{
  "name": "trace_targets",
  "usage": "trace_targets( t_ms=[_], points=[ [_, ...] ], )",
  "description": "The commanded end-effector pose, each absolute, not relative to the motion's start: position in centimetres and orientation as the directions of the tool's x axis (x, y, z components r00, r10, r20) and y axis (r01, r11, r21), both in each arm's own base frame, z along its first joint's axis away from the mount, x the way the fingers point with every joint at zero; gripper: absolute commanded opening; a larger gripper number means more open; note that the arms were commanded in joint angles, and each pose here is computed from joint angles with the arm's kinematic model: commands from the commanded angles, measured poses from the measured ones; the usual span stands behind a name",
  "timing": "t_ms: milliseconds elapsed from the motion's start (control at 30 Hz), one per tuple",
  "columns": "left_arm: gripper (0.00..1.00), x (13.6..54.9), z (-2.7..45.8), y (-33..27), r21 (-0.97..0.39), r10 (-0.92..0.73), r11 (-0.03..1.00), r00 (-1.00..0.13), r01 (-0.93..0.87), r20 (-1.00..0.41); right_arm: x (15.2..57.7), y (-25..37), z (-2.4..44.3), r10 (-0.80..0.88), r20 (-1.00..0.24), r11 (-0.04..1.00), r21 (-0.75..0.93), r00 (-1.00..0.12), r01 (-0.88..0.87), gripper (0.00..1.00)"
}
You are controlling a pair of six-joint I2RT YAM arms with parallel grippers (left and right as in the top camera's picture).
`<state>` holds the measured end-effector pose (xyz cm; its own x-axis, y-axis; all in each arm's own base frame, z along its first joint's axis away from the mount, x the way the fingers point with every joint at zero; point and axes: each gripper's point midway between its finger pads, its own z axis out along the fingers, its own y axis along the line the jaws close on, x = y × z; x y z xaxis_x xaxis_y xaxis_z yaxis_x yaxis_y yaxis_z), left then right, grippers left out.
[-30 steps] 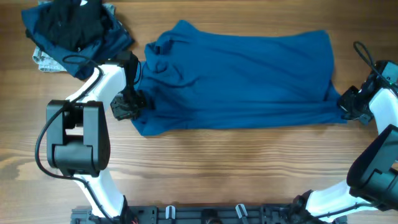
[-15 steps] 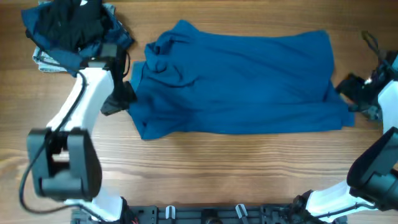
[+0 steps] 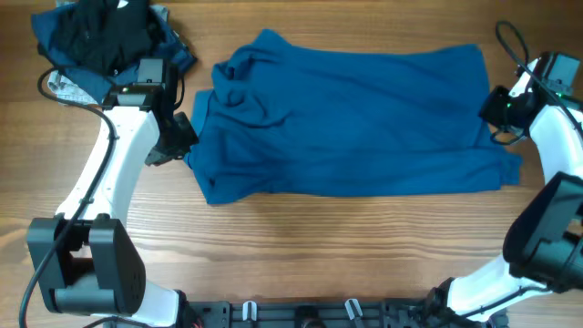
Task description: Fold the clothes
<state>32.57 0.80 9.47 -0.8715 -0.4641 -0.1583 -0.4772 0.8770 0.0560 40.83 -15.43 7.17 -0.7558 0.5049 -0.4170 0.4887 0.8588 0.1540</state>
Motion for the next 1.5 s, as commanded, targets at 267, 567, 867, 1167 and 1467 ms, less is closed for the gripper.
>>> trace_targets(
  t_ms=[267,567,867,1167,1467],
  points=[
    [0.17,32.5,10.2,0.8,0.041,-0.484,0.868,-0.860,-0.496,-0.162,39.9,-16.1,0.7,0.555,-0.275,0.831,0.154,-0.785,0.534,0.04],
    [0.17,32.5,10.2,0.7,0.041,-0.481,0.869,-0.861,-0.493,-0.162,40.1,-16.1,-0.4,0.557,-0.267,0.831,0.159,-0.787,0.534,0.04],
    [0.18,32.4,10.2,0.7,0.043,-0.481,0.869,-0.862,-0.493,-0.159,38.3,-18.5,-3.5,0.582,-0.239,0.800,-0.006,-0.777,0.601,0.04],
    [0.18,32.5,10.2,0.7,0.043,-0.481,0.869,-0.862,-0.493,-0.160,36.3,-21.5,-3.0,0.601,-0.270,0.729,-0.200,-0.752,0.654,0.04],
    [0.15,33.1,10.3,0.7,0.029,-0.481,0.869,-0.858,-0.494,-0.181,36.7,-22.5,1.2,0.652,-0.283,0.666,-0.229,-0.704,0.710,0.04]
  ],
)
